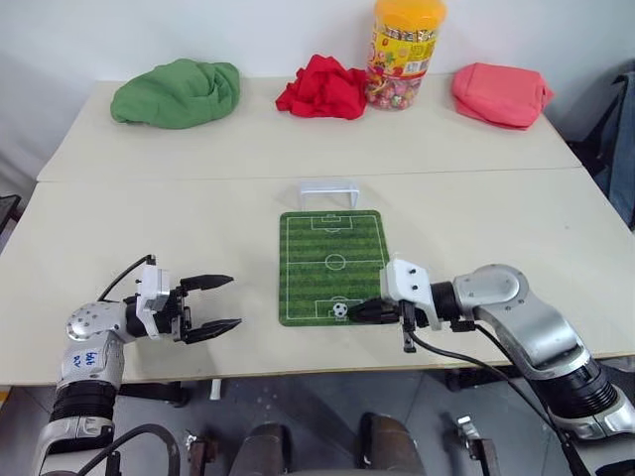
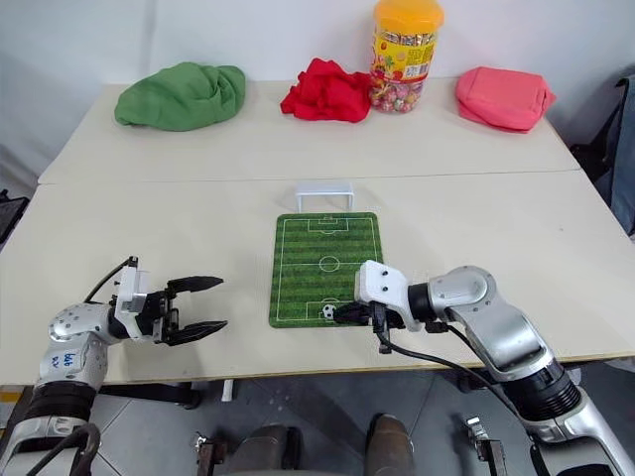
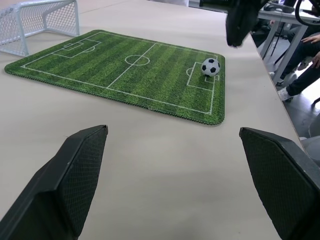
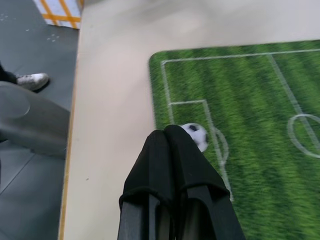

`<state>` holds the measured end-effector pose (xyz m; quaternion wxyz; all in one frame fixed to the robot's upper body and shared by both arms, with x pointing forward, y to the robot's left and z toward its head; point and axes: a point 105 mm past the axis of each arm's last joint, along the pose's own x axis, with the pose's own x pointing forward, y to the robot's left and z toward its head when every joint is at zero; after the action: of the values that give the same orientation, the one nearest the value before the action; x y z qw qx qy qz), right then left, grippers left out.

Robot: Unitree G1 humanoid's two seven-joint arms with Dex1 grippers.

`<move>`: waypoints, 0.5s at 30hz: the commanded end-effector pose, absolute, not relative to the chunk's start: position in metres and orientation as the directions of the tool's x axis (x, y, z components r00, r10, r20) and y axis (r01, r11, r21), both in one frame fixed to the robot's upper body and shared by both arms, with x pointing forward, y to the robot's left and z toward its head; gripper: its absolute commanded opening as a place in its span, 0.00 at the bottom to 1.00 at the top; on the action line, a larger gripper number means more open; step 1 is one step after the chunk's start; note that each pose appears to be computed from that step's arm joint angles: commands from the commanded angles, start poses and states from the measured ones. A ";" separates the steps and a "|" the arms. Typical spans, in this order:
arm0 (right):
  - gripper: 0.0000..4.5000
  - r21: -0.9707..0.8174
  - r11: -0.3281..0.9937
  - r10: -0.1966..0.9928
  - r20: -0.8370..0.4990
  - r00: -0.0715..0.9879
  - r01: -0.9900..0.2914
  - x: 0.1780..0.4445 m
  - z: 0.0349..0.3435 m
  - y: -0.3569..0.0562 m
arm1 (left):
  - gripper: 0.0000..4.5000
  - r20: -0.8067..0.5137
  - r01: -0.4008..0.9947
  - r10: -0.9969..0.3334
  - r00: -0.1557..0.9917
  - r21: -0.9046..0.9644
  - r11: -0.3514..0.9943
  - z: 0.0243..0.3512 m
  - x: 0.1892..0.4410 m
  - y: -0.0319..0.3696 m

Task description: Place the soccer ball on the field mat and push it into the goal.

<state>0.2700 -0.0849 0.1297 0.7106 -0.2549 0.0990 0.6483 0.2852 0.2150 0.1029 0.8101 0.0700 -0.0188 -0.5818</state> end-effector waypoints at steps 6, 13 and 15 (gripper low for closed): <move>0.01 -0.236 -0.058 0.886 -0.460 0.059 -0.970 0.272 0.117 -0.070 | 1.00 -0.048 0.939 -0.948 0.314 0.161 0.303 0.107 0.283 0.215; 0.01 -0.294 0.058 0.873 -0.450 0.191 -0.954 0.312 0.114 -0.074 | 1.00 -0.044 0.934 -0.943 0.330 0.163 0.319 0.106 0.280 0.216; 0.01 -0.355 0.117 0.862 -0.427 0.272 -0.928 0.332 0.125 -0.078 | 1.00 -0.044 0.932 -0.941 0.335 0.165 0.324 0.107 0.280 0.216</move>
<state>0.3158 -0.0713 0.1091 0.7220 -0.2657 0.0865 0.6329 0.2802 0.2145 0.0996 0.8112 0.0711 -0.0155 -0.5802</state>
